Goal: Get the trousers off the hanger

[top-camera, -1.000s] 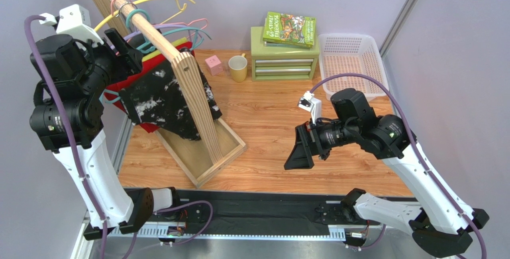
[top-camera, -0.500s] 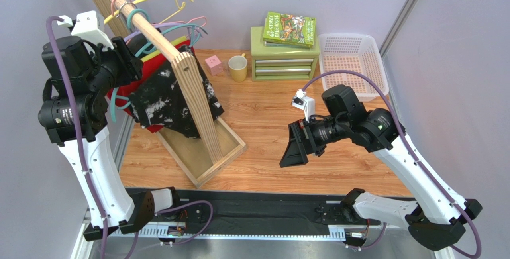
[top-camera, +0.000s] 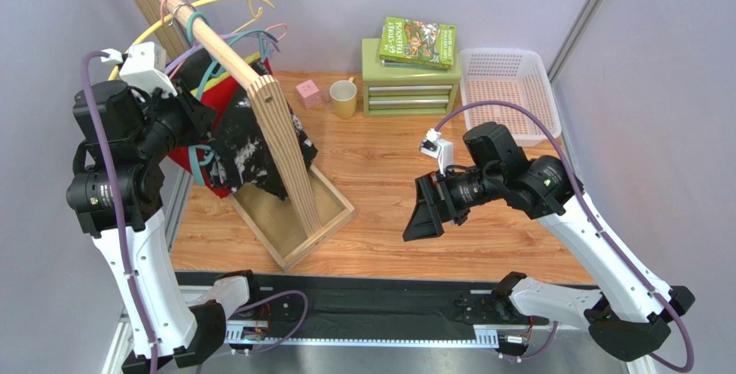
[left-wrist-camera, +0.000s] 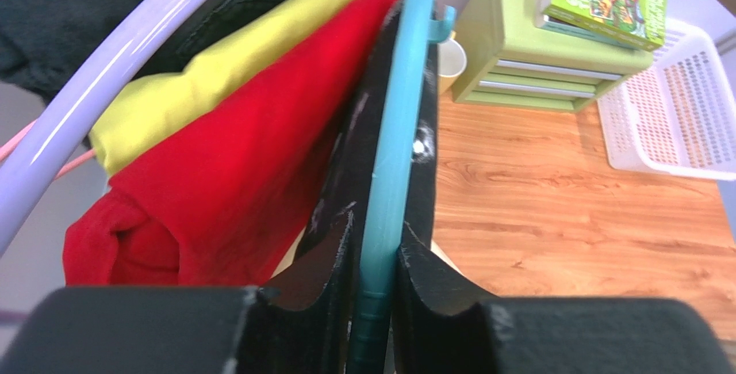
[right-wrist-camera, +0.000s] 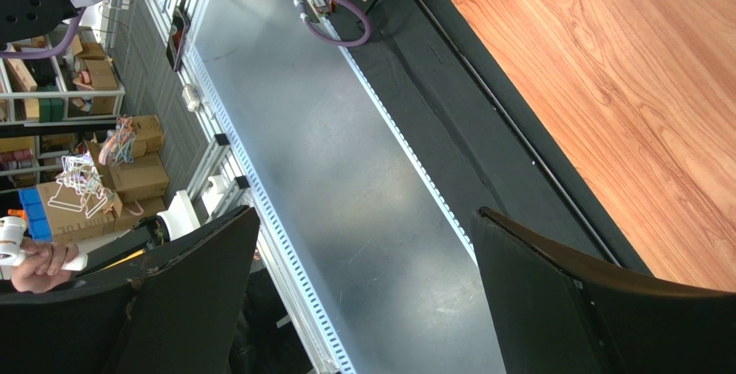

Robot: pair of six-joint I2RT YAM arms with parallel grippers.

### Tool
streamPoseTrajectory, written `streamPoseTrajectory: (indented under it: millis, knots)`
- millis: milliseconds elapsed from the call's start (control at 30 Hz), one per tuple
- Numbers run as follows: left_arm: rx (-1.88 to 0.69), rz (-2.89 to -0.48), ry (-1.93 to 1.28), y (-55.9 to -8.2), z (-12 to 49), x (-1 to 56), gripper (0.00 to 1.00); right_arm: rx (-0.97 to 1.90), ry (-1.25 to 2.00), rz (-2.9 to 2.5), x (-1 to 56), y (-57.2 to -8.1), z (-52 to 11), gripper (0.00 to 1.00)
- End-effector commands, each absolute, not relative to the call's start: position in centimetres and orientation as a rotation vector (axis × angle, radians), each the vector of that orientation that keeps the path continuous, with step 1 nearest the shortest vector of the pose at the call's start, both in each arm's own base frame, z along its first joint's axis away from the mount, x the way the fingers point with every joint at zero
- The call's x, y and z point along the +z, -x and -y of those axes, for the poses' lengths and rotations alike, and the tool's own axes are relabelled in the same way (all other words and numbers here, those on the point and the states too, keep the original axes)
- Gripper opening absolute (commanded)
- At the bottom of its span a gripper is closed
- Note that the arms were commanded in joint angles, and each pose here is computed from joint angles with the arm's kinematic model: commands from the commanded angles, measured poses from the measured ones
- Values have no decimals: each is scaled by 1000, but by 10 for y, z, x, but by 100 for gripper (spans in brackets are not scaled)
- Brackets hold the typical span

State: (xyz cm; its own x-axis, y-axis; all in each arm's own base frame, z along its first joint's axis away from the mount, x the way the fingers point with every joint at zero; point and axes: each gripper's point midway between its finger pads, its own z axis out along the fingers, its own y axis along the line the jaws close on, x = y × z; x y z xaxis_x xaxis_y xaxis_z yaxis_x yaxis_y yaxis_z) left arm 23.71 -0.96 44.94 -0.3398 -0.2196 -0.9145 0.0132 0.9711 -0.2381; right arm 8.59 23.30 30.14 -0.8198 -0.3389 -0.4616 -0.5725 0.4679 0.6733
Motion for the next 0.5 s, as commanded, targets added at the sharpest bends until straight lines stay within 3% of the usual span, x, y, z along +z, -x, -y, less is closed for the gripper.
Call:
streamPoseTrajectory:
  millis: [0,67,200,467]
  knots:
    - [-274,-1837,184,-244,11,462,19,1279,798,-2378,315,-89,-236,100]
    - [-286,-1823,182,-244,12,465,18,1276,797,-2377,315,-90,-235,100]
    - [-292,-1787,185,-244,13,475,0,1265,796,-2373,315,-91,-234,100]
    - [-393,-1707,130,-249,29,504,0,1234,793,-2370,316,-95,-234,100]
